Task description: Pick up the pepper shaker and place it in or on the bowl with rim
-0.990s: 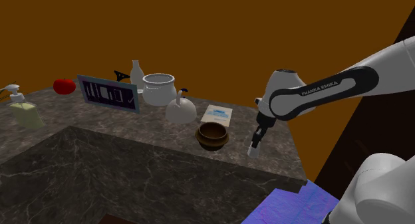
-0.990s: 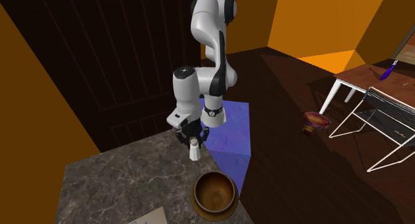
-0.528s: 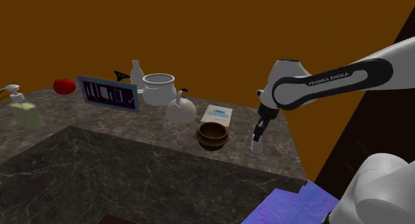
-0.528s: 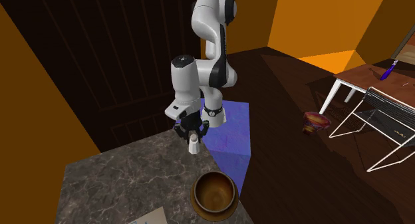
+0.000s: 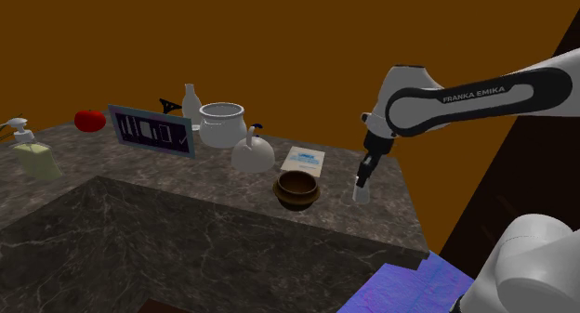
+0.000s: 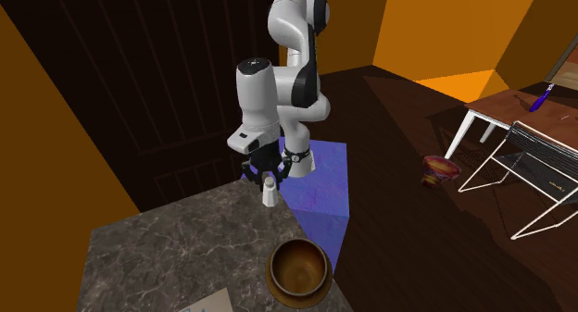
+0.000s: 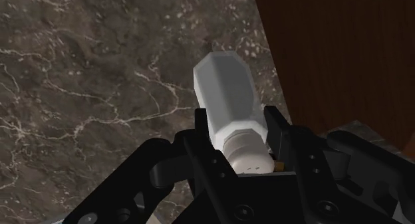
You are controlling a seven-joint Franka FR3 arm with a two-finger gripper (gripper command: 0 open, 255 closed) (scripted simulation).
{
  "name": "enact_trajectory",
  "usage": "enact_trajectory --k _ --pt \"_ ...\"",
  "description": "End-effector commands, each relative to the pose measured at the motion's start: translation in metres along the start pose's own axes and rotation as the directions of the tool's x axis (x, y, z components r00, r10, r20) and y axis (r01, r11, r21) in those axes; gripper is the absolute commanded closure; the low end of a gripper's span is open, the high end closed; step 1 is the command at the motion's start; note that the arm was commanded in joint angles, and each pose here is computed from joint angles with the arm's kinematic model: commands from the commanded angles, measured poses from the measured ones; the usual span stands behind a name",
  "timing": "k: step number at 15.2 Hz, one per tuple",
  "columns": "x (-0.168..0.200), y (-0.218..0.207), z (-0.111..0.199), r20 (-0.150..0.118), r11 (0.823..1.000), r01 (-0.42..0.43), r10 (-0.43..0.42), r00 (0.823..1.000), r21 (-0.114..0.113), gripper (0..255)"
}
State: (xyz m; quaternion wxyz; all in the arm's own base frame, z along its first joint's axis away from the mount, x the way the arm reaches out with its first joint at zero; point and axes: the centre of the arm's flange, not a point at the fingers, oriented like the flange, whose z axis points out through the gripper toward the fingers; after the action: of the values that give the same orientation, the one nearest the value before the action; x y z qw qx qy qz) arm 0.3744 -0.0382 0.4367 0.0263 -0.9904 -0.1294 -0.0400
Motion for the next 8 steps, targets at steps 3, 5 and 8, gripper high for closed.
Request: enact_trajectory --k 3,5,8 --pt "0.001 0.0 -0.021 0.0 1.0 0.0 0.0 1.0 0.0 255" --pt "0.002 -0.001 -0.032 0.0 1.0 0.0 0.0 1.0 0.0 255" --pt "0.003 -0.001 -0.048 0.0 1.0 0.0 0.0 1.0 0.0 255"
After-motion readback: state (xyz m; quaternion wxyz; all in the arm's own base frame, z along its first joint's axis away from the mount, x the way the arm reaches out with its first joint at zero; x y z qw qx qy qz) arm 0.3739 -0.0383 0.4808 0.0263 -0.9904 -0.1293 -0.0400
